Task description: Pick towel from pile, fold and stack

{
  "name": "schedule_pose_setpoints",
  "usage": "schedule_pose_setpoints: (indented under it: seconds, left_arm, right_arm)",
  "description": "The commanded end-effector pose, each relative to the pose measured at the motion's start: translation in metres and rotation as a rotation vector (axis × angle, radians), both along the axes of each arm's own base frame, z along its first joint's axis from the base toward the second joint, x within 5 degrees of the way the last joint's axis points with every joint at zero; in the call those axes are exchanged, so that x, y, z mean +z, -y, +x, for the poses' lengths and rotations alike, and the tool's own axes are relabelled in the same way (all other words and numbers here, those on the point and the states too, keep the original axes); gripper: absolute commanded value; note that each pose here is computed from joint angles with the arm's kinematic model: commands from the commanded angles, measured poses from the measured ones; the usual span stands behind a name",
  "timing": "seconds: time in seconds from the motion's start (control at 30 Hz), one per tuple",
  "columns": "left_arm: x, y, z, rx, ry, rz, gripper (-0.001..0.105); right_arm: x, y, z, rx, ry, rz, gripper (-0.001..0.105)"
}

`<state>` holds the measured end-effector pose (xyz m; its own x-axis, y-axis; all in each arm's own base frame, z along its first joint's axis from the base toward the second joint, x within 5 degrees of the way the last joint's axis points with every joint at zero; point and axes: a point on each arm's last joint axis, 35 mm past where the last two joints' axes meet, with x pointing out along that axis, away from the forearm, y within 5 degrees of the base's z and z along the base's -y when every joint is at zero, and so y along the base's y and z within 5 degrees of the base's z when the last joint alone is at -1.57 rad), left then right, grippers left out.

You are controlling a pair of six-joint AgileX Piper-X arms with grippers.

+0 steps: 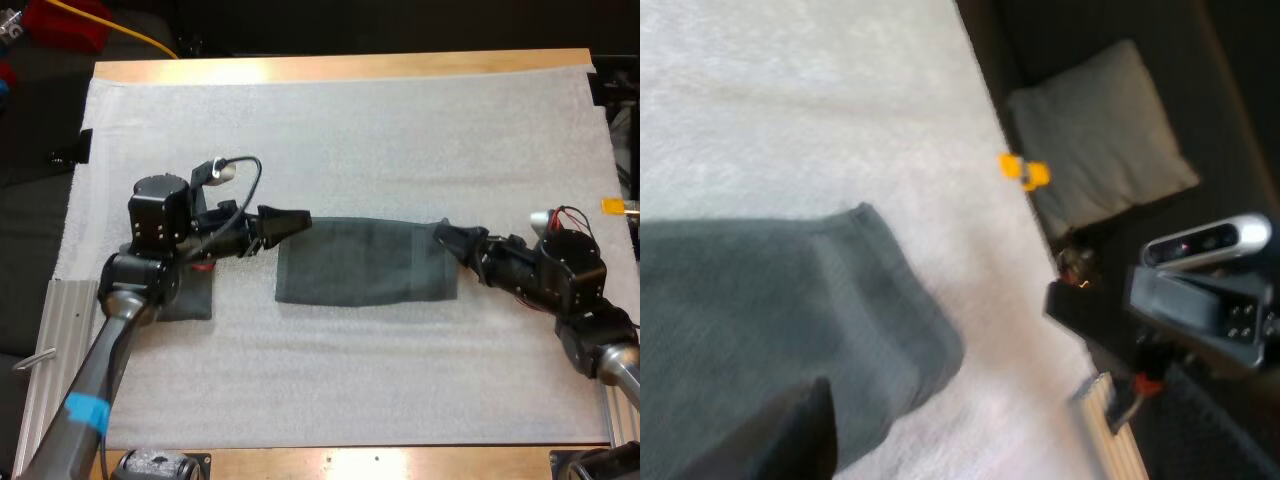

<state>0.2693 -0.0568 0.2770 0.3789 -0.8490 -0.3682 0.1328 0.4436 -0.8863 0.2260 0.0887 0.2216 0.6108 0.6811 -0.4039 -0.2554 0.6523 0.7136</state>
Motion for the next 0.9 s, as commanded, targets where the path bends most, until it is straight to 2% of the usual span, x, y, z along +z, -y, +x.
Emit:
schedule_pose_setpoints:
  seconds: [0.0,0.2,0.5,0.63,0.87]
  left_arm:
    - [0.006,-0.002,-0.008,0.002,0.014,0.038,0.065]
    - [0.015,-0.007,-0.041,0.017,0.009,0.182,0.065]
    - [0.030,-0.016,-0.088,0.020,0.019,0.346,0.065]
    - [0.035,-0.017,-0.100,0.014,0.028,0.356,0.065]
    - [0.037,-0.018,-0.104,0.012,0.029,0.353,0.065]
  right_arm:
    - [0.004,0.003,-0.005,0.023,0.004,-0.053,0.063]
    - [0.017,0.007,-0.018,0.074,-0.024,-0.144,0.063]
    - [0.039,0.010,-0.028,0.167,-0.075,-0.303,0.063]
    - [0.049,0.011,-0.028,0.201,-0.053,-0.348,0.063]
    - [0.049,0.013,-0.025,0.141,-0.064,-0.438,0.063]
